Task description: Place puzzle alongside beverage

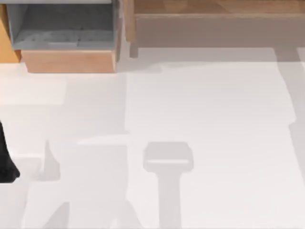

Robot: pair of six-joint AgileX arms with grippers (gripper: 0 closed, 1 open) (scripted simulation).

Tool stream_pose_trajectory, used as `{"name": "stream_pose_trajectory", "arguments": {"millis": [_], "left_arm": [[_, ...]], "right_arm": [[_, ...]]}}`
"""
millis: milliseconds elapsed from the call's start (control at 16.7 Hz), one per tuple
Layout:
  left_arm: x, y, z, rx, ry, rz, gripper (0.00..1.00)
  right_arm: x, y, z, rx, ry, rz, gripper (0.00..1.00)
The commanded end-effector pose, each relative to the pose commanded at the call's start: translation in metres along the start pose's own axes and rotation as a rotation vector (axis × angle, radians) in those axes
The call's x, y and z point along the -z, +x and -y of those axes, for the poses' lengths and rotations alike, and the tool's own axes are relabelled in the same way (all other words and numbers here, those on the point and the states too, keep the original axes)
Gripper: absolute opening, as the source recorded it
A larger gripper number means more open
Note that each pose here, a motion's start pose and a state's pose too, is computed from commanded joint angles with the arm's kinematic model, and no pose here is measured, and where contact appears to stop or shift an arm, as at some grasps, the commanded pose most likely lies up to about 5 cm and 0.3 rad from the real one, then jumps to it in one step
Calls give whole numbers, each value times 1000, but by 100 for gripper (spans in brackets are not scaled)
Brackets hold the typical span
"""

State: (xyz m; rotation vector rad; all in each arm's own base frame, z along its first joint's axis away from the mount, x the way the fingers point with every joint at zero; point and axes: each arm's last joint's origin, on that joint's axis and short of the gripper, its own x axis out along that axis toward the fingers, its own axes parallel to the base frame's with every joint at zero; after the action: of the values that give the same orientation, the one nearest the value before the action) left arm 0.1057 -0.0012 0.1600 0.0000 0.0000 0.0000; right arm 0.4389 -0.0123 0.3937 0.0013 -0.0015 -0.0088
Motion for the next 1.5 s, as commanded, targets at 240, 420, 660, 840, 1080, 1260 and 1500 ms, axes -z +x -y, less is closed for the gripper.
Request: {"name": "stream_pose_trajectory", "arguments": {"millis": [240,420,660,840,1080,1260,1500], "left_arm": [[0,0,0,0,0,0,100],[0,0,0,0,0,0,100],[0,0,0,0,0,0,100],[0,0,0,0,0,0,100],[0,0,0,0,0,0,100],[0,0,0,0,0,0,100],[0,0,0,0,0,0,100]], "right_arm": [[-4,0,0,0,0,0,0],[-8,-3,1,-3,1,9,0],[-30,-26,12,-28,-3,16,0],[-41,-50,23,-56,0,-43,0],[-39,-77,37,-85,25,-216,0],[-22,-89,48,-83,62,-397,0],[17,-89,57,-67,115,-701,0]]}}
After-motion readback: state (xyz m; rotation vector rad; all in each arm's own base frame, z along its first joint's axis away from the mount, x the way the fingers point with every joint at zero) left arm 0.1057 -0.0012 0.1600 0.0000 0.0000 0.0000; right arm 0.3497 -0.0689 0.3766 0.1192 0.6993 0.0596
